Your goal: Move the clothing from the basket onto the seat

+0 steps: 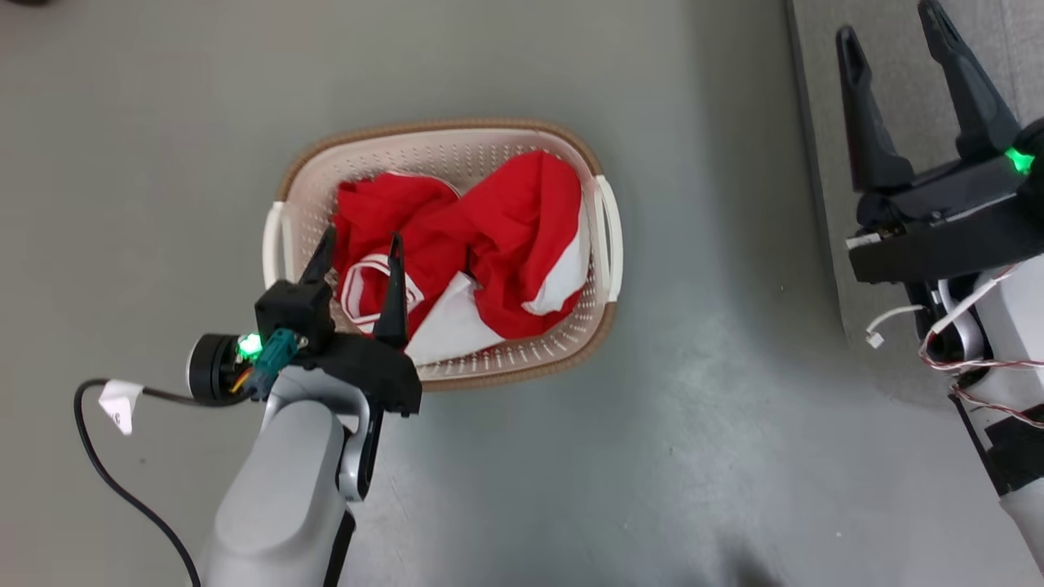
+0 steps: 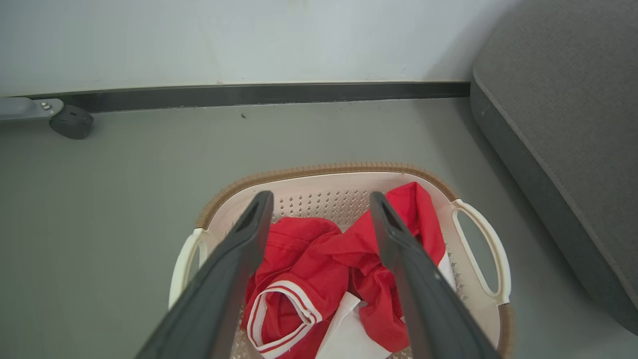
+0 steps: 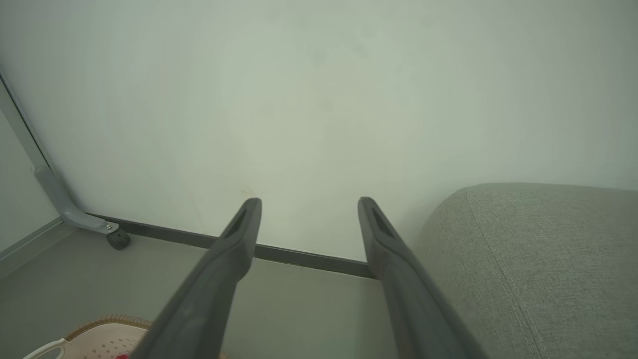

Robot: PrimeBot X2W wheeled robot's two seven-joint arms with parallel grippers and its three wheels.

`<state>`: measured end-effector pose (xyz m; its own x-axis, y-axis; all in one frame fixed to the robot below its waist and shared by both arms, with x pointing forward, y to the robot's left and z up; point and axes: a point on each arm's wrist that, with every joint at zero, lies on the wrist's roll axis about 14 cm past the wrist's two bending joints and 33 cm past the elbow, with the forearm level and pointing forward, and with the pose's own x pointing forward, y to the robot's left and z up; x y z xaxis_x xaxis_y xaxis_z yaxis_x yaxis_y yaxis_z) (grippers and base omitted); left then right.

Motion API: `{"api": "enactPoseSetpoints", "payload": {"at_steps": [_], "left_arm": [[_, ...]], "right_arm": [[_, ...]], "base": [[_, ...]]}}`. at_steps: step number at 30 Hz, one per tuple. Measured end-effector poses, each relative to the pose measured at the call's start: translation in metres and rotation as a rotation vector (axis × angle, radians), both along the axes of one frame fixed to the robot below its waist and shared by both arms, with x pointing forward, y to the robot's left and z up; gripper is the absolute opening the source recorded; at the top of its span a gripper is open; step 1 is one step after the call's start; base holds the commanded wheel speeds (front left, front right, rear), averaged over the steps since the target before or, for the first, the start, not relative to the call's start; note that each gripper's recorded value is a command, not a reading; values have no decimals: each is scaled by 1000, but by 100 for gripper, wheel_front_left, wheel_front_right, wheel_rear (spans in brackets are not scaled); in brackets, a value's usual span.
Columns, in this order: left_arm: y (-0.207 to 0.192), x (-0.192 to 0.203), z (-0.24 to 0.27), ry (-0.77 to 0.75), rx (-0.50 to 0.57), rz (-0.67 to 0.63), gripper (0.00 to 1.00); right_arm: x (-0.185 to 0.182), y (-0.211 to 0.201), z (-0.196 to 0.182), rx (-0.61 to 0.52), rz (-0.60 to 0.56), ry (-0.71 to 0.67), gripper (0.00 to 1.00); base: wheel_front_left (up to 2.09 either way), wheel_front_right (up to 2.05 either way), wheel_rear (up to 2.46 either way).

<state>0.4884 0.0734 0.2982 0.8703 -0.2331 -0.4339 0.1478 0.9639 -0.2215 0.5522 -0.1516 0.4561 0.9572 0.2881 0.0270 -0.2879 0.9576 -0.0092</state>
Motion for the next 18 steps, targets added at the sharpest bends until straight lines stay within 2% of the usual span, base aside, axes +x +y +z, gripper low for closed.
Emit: {"api": "enactPoseSetpoints", "payload": {"at_steps": [9,18], "left_arm": [[-41,14,-35,63,-72,-99,100],[-68,31,-71,113,-83,-165,100]], "right_arm": [[8,-2,-20,-1,10,10,100],[17,-3,-34,1,14,8,100]], "base": [[0,0,0],[0,0,0]]}}
